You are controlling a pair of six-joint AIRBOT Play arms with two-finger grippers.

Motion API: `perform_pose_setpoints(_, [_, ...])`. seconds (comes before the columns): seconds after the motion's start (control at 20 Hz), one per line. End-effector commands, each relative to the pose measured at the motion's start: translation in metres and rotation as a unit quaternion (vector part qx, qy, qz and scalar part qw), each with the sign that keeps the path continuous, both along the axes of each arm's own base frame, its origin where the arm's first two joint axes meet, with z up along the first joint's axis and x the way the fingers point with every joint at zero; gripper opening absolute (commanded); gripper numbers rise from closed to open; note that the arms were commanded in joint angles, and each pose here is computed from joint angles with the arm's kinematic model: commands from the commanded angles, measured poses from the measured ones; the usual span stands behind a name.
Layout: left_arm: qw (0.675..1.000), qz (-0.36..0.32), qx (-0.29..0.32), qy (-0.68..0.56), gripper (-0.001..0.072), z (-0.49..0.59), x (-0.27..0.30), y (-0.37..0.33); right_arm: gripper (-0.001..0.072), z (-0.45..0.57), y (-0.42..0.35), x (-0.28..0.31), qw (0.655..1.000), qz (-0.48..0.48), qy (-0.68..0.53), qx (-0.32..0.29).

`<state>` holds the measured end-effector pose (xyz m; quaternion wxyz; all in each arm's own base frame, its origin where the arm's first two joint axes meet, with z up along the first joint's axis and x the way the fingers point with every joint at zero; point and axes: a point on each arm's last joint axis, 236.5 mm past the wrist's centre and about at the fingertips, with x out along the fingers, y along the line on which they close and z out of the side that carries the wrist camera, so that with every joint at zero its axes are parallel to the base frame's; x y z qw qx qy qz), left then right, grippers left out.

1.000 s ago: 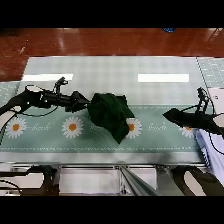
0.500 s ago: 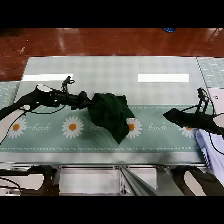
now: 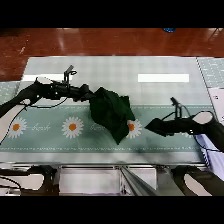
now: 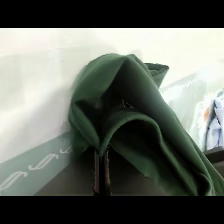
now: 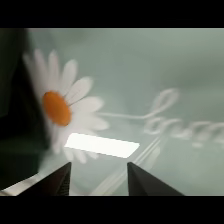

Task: Fold the shirts.

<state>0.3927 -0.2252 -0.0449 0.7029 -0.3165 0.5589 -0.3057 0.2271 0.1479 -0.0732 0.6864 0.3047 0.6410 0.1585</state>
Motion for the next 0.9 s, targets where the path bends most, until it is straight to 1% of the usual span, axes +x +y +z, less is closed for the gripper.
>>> perform_pose_setpoints(0.0, [1.000,-0.019,0.001,0.002,0.0025,0.001,-0.007,-0.002,0.0409,-0.007,0.062,-0.005,0.997,0.014,0.026,0.065])
perform_pose_setpoints(0.2, [0.999,-0.037,0.015,0.008,0.0025,-0.005,-0.015,-0.002,0.0409,-0.013,0.109,0.000,0.994,0.020,0.037,0.104])
perform_pose_setpoints(0.3, [0.999,-0.037,0.015,0.008,0.0025,-0.005,-0.016,-0.002,0.0409,-0.018,0.129,0.003,0.993,0.028,0.043,0.106])
perform_pose_setpoints(0.35, [0.999,-0.035,0.014,0.012,0.0025,-0.005,-0.016,-0.002,0.0398,-0.020,0.136,0.007,0.993,0.034,0.042,0.104])
perform_pose_setpoints(0.4, [0.999,-0.034,0.013,0.015,0.0025,-0.005,-0.016,-0.002,0.0264,-0.020,0.144,0.010,0.993,0.046,0.035,0.104])
perform_pose_setpoints(0.45, [0.999,-0.038,0.011,0.017,0.0025,-0.004,-0.018,-0.003,0.0043,-0.014,0.152,0.014,0.991,0.069,0.018,0.110])
perform_pose_setpoints(0.5, [0.999,-0.040,0.008,0.019,0.0025,-0.002,-0.020,-0.002,0.0020,0.000,0.159,0.017,0.988,0.094,-0.002,0.123])
perform_pose_setpoints(0.55, [0.999,-0.039,0.005,0.018,0.0025,0.002,-0.019,0.002,0.0020,0.018,0.162,0.025,0.984,0.116,-0.027,0.134])
perform_pose_setpoints(0.6, [0.999,-0.034,0.002,0.011,0.0025,0.010,-0.015,0.008,0.0020,0.040,0.158,0.039,0.981,0.126,-0.057,0.135])
perform_pose_setpoints(0.65, [1.000,-0.028,-0.003,0.000,0.0025,0.023,-0.010,0.015,0.0019,0.062,0.147,0.058,0.980,0.126,-0.093,0.123])
perform_pose_setpoints(0.75, [0.999,-0.007,-0.009,-0.046,0.0025,0.064,0.011,0.036,0.0019,0.122,0.107,0.107,0.975,0.105,-0.186,0.068])
perform_pose_setpoints(0.85, [0.992,0.032,-0.013,-0.122,0.0025,0.128,0.037,0.061,0.0019,0.207,0.056,0.151,0.954,0.065,-0.293,0.006])
